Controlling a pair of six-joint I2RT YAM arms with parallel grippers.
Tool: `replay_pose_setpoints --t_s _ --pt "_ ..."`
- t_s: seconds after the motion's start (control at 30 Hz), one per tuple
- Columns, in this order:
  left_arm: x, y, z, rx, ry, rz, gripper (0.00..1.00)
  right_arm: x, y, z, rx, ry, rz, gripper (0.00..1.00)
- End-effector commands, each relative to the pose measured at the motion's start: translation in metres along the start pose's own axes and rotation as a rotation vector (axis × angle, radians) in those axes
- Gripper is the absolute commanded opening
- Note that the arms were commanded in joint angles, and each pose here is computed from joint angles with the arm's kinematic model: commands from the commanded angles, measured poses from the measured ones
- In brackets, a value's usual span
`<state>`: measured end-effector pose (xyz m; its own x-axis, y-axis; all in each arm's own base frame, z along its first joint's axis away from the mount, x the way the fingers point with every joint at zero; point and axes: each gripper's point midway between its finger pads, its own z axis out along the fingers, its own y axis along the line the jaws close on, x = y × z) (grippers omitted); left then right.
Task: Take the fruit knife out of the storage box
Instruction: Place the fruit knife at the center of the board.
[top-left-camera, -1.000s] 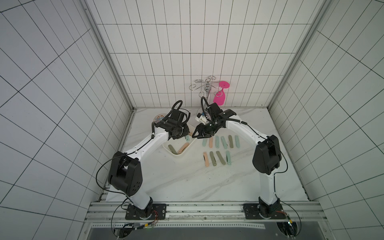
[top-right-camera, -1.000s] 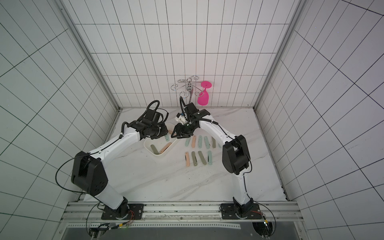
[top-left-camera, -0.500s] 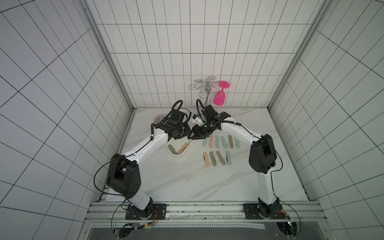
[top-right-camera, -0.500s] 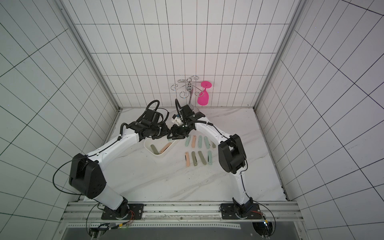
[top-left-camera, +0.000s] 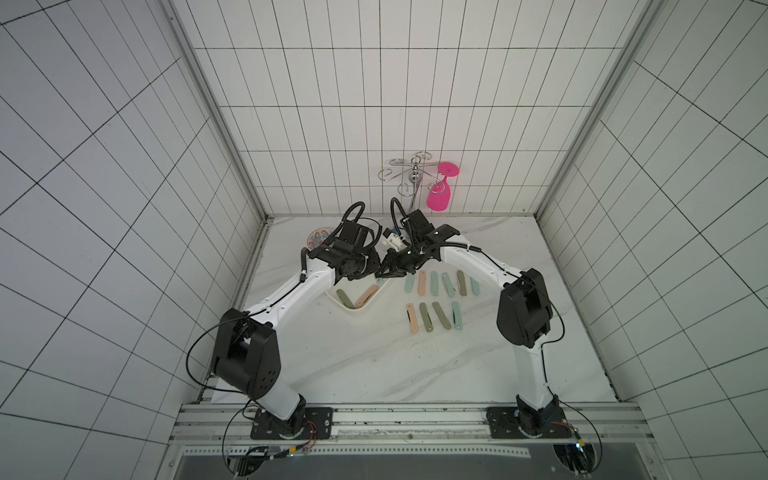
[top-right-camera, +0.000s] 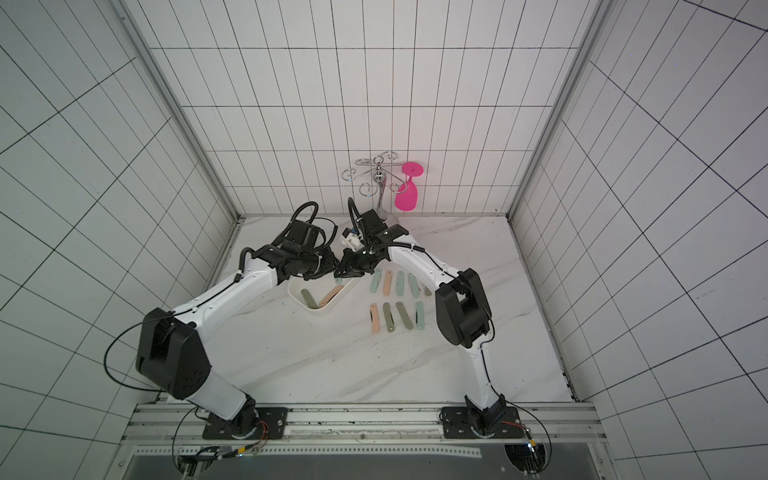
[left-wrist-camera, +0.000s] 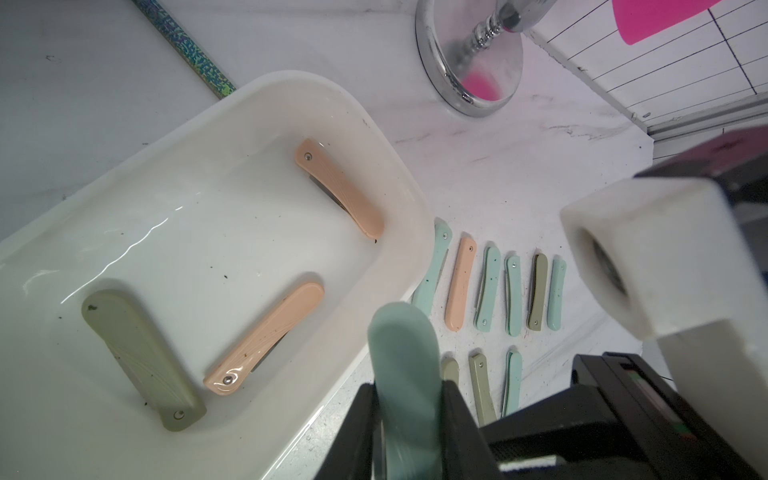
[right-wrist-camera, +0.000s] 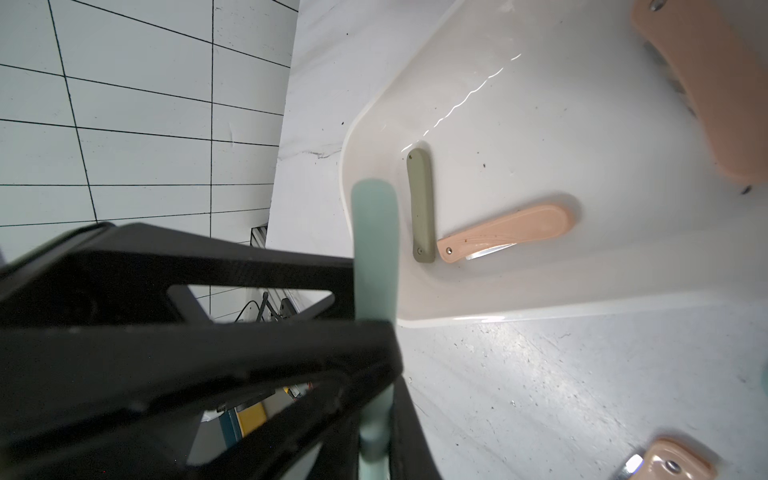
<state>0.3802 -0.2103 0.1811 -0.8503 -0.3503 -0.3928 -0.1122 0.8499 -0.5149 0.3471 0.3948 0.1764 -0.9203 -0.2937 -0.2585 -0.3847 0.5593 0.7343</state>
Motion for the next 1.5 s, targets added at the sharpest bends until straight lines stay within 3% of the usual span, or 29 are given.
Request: replay_pose_setpoints --t_s 0.0,0.3,0.37,0.43,0.57,0.93,1.2,1.47 --pt "-0.003 -0.014 -0.013 0.06 -0.027 0.034 0.23 -0.001 0.004 0.0 0.007 -0.015 -0.039 0.0" --pt "-0.015 -0.007 -0.033 0.069 -0.116 0.114 0.46 0.003 0.006 -0.032 0.04 -0.048 -0.066 0.0" --pt "-0.02 -0.002 -0.04 0.066 -0.145 0.121 0.54 0.011 -0.001 -0.039 0.06 -0.035 -0.044 0.0" --pt "-0.023 0.002 -0.046 0.058 -0.171 0.147 0.54 0.014 -0.007 -0.047 0.073 -0.041 -0.027 0.0" --pt "-0.027 0.009 -0.058 0.031 -0.219 0.176 0.64 0.027 -0.029 -0.066 0.122 -0.03 0.029 0.0" --pt "-0.019 0.017 -0.058 0.059 -0.205 0.209 0.65 0.103 -0.131 -0.13 0.303 -0.005 0.304 0.0" --pt "-0.014 0.013 -0.046 0.105 -0.156 0.214 0.63 0.161 -0.192 -0.143 0.477 0.062 0.478 0.0" --pt "-0.011 0.01 -0.037 0.127 -0.11 0.207 0.62 0.192 -0.233 -0.146 0.64 0.144 0.554 0.0"
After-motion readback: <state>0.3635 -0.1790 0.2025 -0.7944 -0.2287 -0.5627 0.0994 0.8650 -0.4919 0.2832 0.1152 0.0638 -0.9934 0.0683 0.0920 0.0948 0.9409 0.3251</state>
